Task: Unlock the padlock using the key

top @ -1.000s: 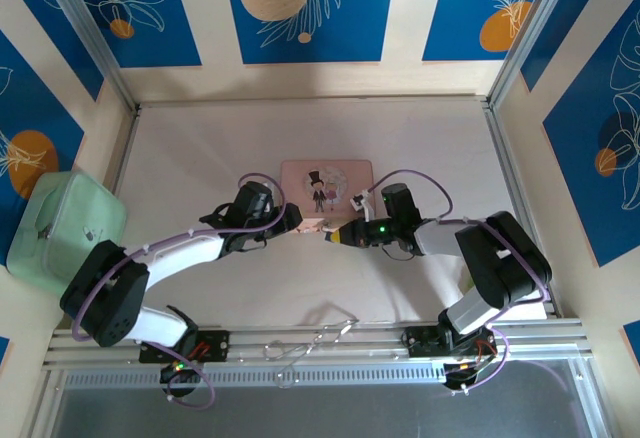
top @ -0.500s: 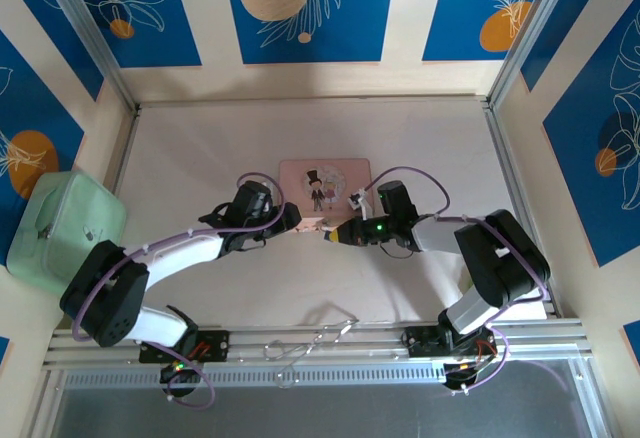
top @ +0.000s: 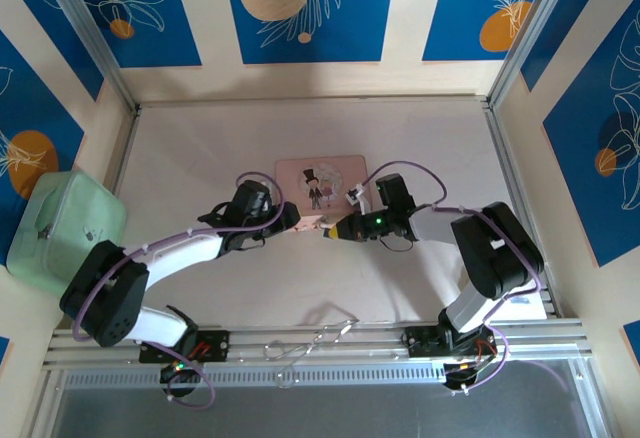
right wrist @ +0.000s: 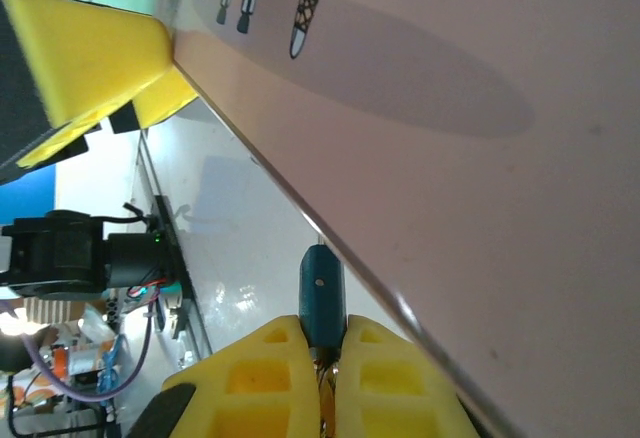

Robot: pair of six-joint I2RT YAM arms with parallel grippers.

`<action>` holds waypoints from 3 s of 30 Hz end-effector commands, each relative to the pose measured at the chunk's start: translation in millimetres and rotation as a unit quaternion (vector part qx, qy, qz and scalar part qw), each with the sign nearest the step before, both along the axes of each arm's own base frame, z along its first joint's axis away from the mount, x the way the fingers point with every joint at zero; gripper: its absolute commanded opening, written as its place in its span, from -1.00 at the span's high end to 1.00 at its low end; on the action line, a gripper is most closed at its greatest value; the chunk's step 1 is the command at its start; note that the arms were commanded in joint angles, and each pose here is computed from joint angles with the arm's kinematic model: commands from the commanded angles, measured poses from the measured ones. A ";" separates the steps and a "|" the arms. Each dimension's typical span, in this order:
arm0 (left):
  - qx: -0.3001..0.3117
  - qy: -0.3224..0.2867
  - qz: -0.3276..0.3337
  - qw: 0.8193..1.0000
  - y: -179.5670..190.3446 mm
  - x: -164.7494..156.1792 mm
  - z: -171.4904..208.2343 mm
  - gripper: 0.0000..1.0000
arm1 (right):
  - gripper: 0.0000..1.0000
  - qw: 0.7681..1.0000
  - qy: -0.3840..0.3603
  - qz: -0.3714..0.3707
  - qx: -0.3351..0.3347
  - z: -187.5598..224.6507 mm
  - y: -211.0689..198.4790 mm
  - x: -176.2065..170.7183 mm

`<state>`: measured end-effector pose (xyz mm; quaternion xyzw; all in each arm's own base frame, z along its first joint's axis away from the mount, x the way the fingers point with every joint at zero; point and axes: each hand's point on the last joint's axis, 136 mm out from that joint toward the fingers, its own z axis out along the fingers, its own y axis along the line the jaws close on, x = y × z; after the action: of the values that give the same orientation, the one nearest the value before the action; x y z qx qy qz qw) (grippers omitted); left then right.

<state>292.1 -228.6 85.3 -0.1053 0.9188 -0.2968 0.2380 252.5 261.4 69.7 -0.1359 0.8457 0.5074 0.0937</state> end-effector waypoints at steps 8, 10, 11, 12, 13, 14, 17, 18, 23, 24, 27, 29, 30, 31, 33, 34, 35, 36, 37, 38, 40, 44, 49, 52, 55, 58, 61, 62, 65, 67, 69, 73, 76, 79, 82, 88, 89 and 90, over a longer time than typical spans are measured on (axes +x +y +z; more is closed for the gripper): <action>0.050 0.052 -0.007 0.997 18.6 -17.9 -26.4 -0.32 | 1.00 0.990 0.134 0.018 0.023 -29.0 -0.4 -18.1; 0.051 0.053 -0.007 0.997 18.9 -17.6 -26.1 -0.32 | 1.00 0.989 0.144 0.018 0.022 -32.8 0.3 -17.6; 0.052 0.053 -0.008 0.997 18.9 -17.9 -26.0 -0.32 | 1.00 0.989 0.148 0.017 0.021 -35.0 0.1 -17.3; 0.053 0.054 -0.008 0.997 19.5 -18.0 -26.2 -0.31 | 1.00 0.988 0.150 0.018 0.021 -35.9 0.7 -17.2; 0.053 0.054 -0.008 0.997 20.2 -18.0 -26.0 -0.31 | 1.00 0.987 0.156 0.018 0.020 -37.6 1.0 -17.9; 0.054 0.054 -0.007 0.997 21.0 -17.5 -25.3 -0.31 | 1.00 0.987 0.160 0.017 0.014 -40.1 0.8 -17.9; 0.054 0.053 -0.005 0.997 23.3 -16.7 -23.6 -0.31 | 1.00 0.984 0.180 -0.001 -0.007 -51.8 -4.3 -19.0; 0.054 0.051 -0.005 0.997 23.4 -16.3 -22.5 -0.31 | 1.00 0.981 0.191 -0.012 -0.016 -56.2 -7.6 -18.1; 0.054 0.051 -0.006 0.997 24.9 -16.5 -21.7 -0.29 | 1.00 0.975 0.215 -0.045 -0.037 -61.5 -18.9 -20.5; 0.055 0.052 -0.006 0.997 25.3 -17.1 -22.8 -0.29 | 1.00 0.974 0.217 -0.044 -0.038 -61.2 -19.0 -21.7; 0.054 0.054 -0.006 0.997 25.5 -16.6 -25.1 -0.28 | 1.00 0.974 0.223 -0.025 -0.032 -61.1 -14.8 -26.0; 0.053 0.056 -0.007 0.997 25.9 -16.5 -26.4 -0.27 | 1.00 0.972 0.231 -0.007 -0.035 -62.3 -10.8 -30.2; 0.053 0.056 -0.009 0.997 25.8 -16.5 -26.3 -0.27 | 1.00 0.972 0.232 0.000 -0.034 -62.2 -8.6 -31.8; 0.055 0.056 -0.009 0.997 26.9 -16.2 -26.0 -0.27 | 1.00 0.972 0.232 0.008 -0.035 -61.5 -5.7 -33.9; 0.059 0.055 -0.009 0.997 29.4 -16.0 -25.5 -0.27 | 1.00 0.972 0.229 0.018 -0.044 -61.5 -1.1 -37.7; 0.061 0.054 -0.009 0.997 31.1 -15.7 -24.7 -0.27 | 1.00 0.972 0.229 0.019 -0.052 -63.0 -0.1 -39.4; 0.062 0.052 -0.007 0.997 32.7 -15.0 -23.7 -0.27 | 1.00 0.971 0.231 0.015 -0.061 -65.0 -0.9 -40.2; 0.061 0.051 -0.007 0.997 33.5 -14.3 -22.8 -0.26 | 1.00 0.969 0.234 0.004 -0.074 -68.5 -4.1 -38.5; 0.061 0.050 -0.005 0.997 34.7 -13.8 -22.1 -0.27 | 1.00 0.967 0.240 -0.011 -0.085 -72.3 -8.9 -37.1; 0.060 0.051 -0.005 0.997 35.1 -13.5 -22.0 -0.27 | 1.00 0.965 0.242 -0.030 -0.095 -75.4 -14.3 -33.7; 0.057 0.049 -0.004 0.997 35.2 -12.2 -19.8 -0.27 | 1.00 0.964 0.238 -0.065 -0.097 -77.3 -20.5 -27.4; 0.052 0.047 -0.004 0.998 33.5 -10.0 -16.1 -0.27 | 0.67 0.965 0.220 -0.112 -0.084 -76.7 -20.2 -12.5; 0.050 0.044 -0.008 0.998 32.5 -8.3 -11.6 -0.27 | -0.04 0.970 0.177 -0.149 -0.068 -68.2 -19.0 5.2; 0.048 0.043 -0.007 0.998 33.3 -8.5 -10.8 -0.27 | -0.11 0.971 0.138 -0.188 -0.061 -58.6 -21.6 14.0; 0.041 0.044 -0.004 0.998 33.9 -8.9 -12.4 -0.27 | -0.10 0.967 0.093 -0.232 -0.057 -51.0 -23.4 18.9; 0.035 0.044 -0.004 0.998 32.9 -9.0 -12.7 -0.27 | -0.11 0.964 0.042 -0.253 -0.073 -45.3 -19.7 18.0; 0.034 0.043 -0.004 0.998 33.0 -8.9 -11.1 -0.27 | -0.11 0.960 0.021 -0.247 -0.132 -48.9 -18.3 14.9; 0.033 0.043 -0.005 0.999 32.9 -9.1 -10.5 -0.27 | -0.10 0.959 0.027 -0.245 -0.143 -51.6 -20.0 12.8; 0.031 0.040 -0.004 0.999 33.8 -8.9 -7.7 -0.27 | -0.10 0.955 0.037 -0.256 -0.142 -53.6 -25.4 7.8; 0.030 0.039 -0.005 0.999 33.8 -9.5 -7.0 -0.26 | -0.17 0.955 0.032 -0.257 -0.146 -53.3 -23.0 3.7; 0.029 0.038 -0.003 0.999 34.3 -9.6 -6.5 -0.27 | -0.23 0.958 0.023 -0.241 -0.154 -53.6 -13.5 0.5; 0.028 0.039 -0.003 0.999 34.3 -8.6 -6.1 -0.26 | -0.22 0.959 -0.004 -0.210 -0.193 -58.7 2.5 0.5; 0.027 0.040 -0.004 0.999 34.4 -9.9 -5.6 -0.26 | -0.22 0.953 -0.022 -0.203 -0.223 -57.9 5.8 2.8; 0.028 0.039 -0.003 0.999 35.6 -10.8 -5.9 -0.26 | -0.21 0.942 -0.031 -0.219 -0.254 -53.7 4.4 6.3; 0.026 0.040 -0.001 0.999 36.2 -11.7 -6.0 -0.26 | -0.20 0.923 -0.045 -0.246 -0.294 -46.0 -1.3 3.2; 0.028 0.038 0.000 0.999 35.6 -9.4 -4.4 -0.25 | -0.03 0.920 -0.040 -0.263 -0.286 -42.7 3.0 -3.8; 0.028 0.038 0.000 0.999 35.5 -9.3 -4.6 -0.25 | 0.01 0.922 -0.044 -0.259 -0.283 -43.0 5.6 -2.1; 0.027 0.037 0.000 0.999 35.3 -8.9 -3.9 -0.25 | 0.04 0.926 -0.052 -0.251 -0.278 -42.6 9.2 0.6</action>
<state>283.7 -198.1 79.4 -0.1043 0.9345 -0.2696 0.2078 247.1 275.0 27.4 0.0273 0.9537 0.2135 0.2101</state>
